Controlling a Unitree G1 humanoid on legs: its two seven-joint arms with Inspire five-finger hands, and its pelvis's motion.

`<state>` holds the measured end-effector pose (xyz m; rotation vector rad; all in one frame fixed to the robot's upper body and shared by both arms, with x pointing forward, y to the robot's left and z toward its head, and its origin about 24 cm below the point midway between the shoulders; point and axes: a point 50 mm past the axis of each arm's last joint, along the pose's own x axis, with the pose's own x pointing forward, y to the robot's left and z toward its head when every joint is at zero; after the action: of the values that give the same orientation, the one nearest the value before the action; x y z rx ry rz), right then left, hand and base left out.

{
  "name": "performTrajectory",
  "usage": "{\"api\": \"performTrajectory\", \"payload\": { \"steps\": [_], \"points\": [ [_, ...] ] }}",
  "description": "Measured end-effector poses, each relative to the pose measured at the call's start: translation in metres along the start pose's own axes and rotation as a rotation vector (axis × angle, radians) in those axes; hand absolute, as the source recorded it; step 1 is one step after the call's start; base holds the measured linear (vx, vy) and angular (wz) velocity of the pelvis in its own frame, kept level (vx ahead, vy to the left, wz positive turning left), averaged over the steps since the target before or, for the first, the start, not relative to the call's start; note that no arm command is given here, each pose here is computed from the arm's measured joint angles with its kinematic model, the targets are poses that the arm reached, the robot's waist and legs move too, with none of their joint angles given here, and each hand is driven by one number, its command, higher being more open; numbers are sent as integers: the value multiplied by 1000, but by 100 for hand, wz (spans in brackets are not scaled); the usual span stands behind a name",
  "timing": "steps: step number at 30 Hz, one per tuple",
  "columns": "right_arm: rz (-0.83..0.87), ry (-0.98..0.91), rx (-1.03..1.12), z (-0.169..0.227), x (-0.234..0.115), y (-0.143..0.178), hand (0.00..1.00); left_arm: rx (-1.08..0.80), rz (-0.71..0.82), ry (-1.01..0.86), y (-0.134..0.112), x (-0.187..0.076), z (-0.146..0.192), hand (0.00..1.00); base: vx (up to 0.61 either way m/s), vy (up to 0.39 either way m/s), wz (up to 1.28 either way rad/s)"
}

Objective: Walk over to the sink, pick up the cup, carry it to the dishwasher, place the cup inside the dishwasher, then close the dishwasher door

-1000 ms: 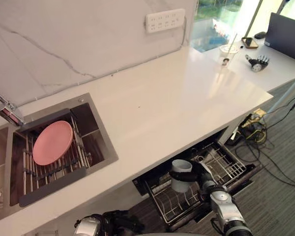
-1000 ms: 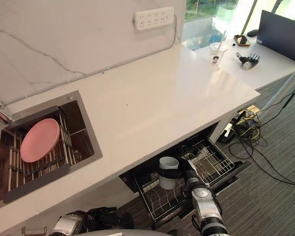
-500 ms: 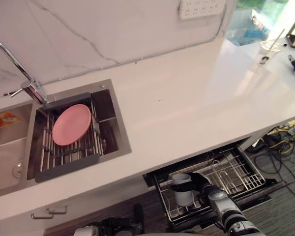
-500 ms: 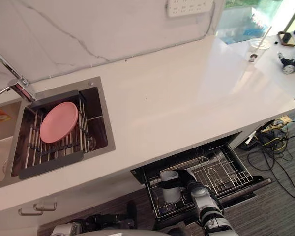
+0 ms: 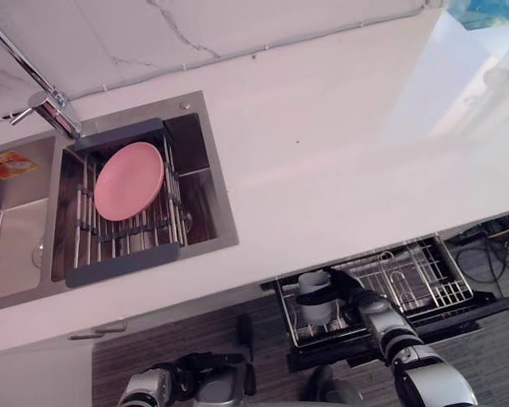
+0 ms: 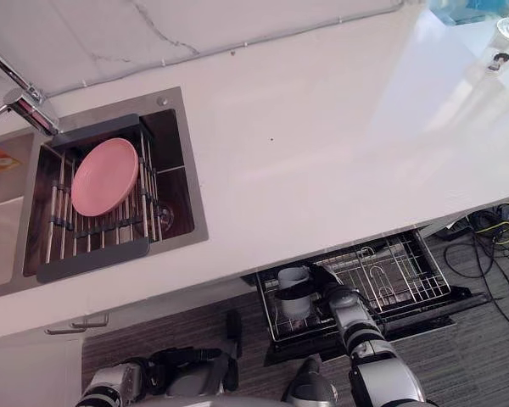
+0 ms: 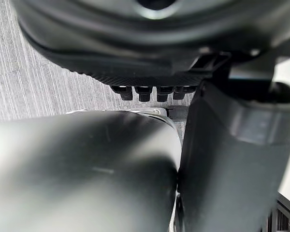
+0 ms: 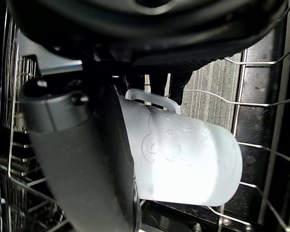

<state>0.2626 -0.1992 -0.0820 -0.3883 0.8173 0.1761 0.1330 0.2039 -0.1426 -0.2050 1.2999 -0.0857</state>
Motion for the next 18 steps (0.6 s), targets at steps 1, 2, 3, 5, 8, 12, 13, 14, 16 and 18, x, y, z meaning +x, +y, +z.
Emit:
{"api": "performTrajectory", "payload": {
  "steps": [1,2,3,5,8,12,13,14,16,18],
  "points": [
    [2,2,-10,0,0,1,100,2,0,1,0,0,0,100,-16,-45,-2],
    [4,3,-24,-2,0,3,100,7,-1,6,-1,0,0,100,-10,-51,-4],
    [4,-2,-40,-2,0,6,100,11,-2,7,-1,1,0,100,-7,-52,-6],
    [4,-7,-65,-3,0,11,100,15,-3,10,-2,1,-1,100,11,-54,-16],
    [40,-1,-114,-10,-1,28,100,11,2,28,0,1,-4,100,27,-47,-25],
    [107,17,-149,-29,-8,57,100,4,27,65,5,1,-10,100,22,-31,-31],
    [111,12,-146,-30,-9,59,100,3,31,71,6,0,-11,100,2,-18,-37],
    [119,13,-139,-34,-11,62,100,2,39,81,9,0,-12,100,-1,-17,-35],
    [123,16,-124,-43,-16,65,100,4,54,98,13,-1,-15,100,-7,-20,-26],
    [120,-16,-77,-47,-22,69,100,2,71,128,18,-3,-21,100,-7,-19,-19]
  ]
}}
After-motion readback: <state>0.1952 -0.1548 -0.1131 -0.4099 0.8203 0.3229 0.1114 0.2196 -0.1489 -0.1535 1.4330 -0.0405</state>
